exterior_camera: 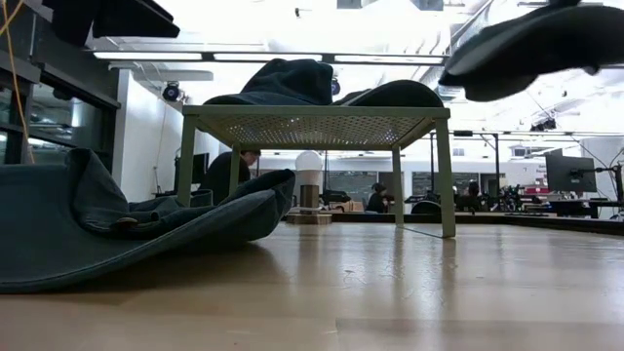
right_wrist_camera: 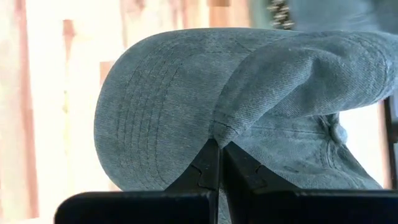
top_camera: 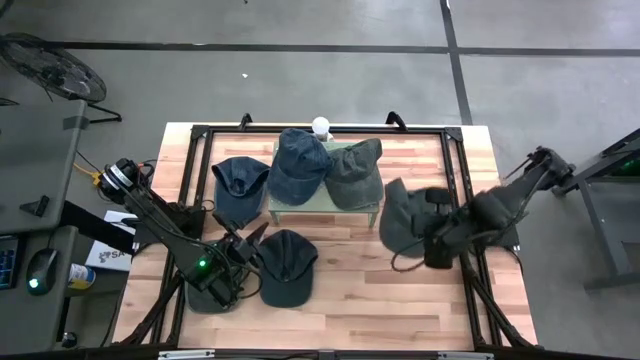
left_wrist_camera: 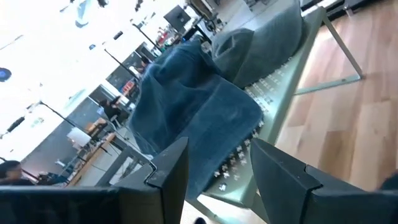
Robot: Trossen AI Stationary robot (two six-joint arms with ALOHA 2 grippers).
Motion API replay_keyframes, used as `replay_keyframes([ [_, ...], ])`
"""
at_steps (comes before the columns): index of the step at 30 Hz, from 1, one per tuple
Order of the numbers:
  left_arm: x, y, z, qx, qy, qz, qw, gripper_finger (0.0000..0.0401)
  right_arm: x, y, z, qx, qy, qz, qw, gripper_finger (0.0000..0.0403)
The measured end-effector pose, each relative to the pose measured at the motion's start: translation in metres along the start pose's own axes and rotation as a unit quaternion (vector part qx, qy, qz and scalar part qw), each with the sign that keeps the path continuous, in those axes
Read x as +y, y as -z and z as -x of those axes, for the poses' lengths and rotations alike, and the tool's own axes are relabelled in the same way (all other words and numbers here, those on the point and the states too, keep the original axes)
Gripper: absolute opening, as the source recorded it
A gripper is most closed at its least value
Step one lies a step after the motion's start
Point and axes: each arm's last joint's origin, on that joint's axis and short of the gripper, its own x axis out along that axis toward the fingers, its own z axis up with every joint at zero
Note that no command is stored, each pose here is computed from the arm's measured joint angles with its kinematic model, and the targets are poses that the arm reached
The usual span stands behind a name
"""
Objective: Pick & Place hat
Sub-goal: Stack the right gray cap on the top of the gray cap on the shelf
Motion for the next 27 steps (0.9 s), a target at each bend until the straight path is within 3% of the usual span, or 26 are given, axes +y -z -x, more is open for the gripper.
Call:
replay_keyframes([
  [6,0.002,0.0,0.0,-0.011,-0.009,-0.011,1.0,0.0168,-0.027,-0.011,0.034,-0.036,0.023,0.026,0.999,0.0],
  [13,0.002,0.0,0.0,-0.015,-0.011,-0.013,1.0,0.0168,-0.053,-0.031,0.06,-0.104,0.055,0.19,0.975,0.0],
  [18,0.002,0.0,0.0,-0.014,-0.011,-0.012,1.0,0.0168,-0.069,-0.05,0.052,-0.126,0.074,0.275,0.95,0.0],
  [27,0.001,0.0,0.0,-0.01,-0.008,-0.004,1.0,0.0168,-0.106,-0.086,0.018,-0.135,0.037,0.303,0.943,0.0],
])
